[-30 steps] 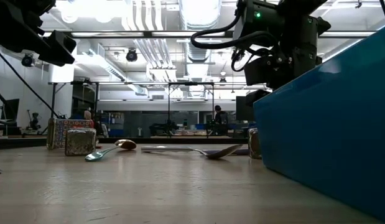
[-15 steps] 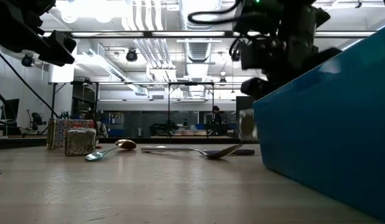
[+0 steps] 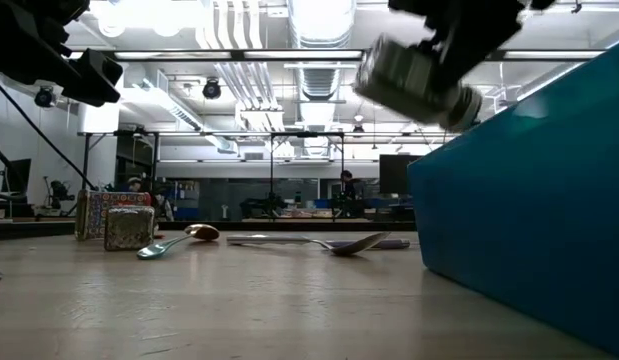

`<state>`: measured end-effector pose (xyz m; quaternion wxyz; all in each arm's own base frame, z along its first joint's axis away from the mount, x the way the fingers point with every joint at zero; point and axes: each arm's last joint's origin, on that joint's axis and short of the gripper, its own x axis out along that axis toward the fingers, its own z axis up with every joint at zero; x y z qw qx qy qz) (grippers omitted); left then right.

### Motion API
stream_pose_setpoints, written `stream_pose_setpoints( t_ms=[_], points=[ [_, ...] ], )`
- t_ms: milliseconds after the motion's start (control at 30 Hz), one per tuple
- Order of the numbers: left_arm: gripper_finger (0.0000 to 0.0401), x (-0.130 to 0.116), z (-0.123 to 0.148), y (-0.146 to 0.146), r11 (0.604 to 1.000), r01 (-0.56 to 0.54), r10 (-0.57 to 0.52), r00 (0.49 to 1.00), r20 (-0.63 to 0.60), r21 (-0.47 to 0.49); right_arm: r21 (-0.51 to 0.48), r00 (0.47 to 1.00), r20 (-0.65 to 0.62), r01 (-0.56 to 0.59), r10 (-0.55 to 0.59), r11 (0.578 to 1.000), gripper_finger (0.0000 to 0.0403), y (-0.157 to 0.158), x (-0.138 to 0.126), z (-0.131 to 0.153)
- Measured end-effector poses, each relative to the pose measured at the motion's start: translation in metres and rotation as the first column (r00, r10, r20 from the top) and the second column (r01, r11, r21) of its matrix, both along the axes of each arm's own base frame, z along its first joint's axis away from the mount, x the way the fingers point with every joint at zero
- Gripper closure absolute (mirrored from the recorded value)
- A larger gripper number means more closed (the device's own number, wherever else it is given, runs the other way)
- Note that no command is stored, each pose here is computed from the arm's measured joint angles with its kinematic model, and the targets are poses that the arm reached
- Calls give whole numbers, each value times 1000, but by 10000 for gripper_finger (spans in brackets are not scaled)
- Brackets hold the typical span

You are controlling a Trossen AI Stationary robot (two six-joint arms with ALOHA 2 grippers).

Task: Pick & Place Food Item
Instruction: Put the green seasoning bottle into the blue bin

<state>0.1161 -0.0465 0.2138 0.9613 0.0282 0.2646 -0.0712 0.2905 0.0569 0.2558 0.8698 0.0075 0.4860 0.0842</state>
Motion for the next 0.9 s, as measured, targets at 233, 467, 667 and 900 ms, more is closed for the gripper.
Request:
stream_pose_setpoints(
  t_ms=[233, 467, 667, 900],
  points=[
    [160, 0, 0, 0, 1000, 0, 0, 1000, 0, 0, 69, 998, 8, 59, -60, 996, 187, 26, -11, 18],
    [160, 0, 0, 0, 1000, 0, 0, 1000, 0, 0, 172, 989, -56, 146, -138, 974, 187, 66, -25, 13],
    [160, 0, 0, 0, 1000, 0, 0, 1000, -1, 0, 180, 981, -84, 186, -174, 966, 187, 105, -32, -4],
    [160, 0, 0, 0, 1000, 0, 0, 1000, -1, 0, 162, 962, -181, 233, -203, 959, 187, 139, -30, -34]
  ],
)
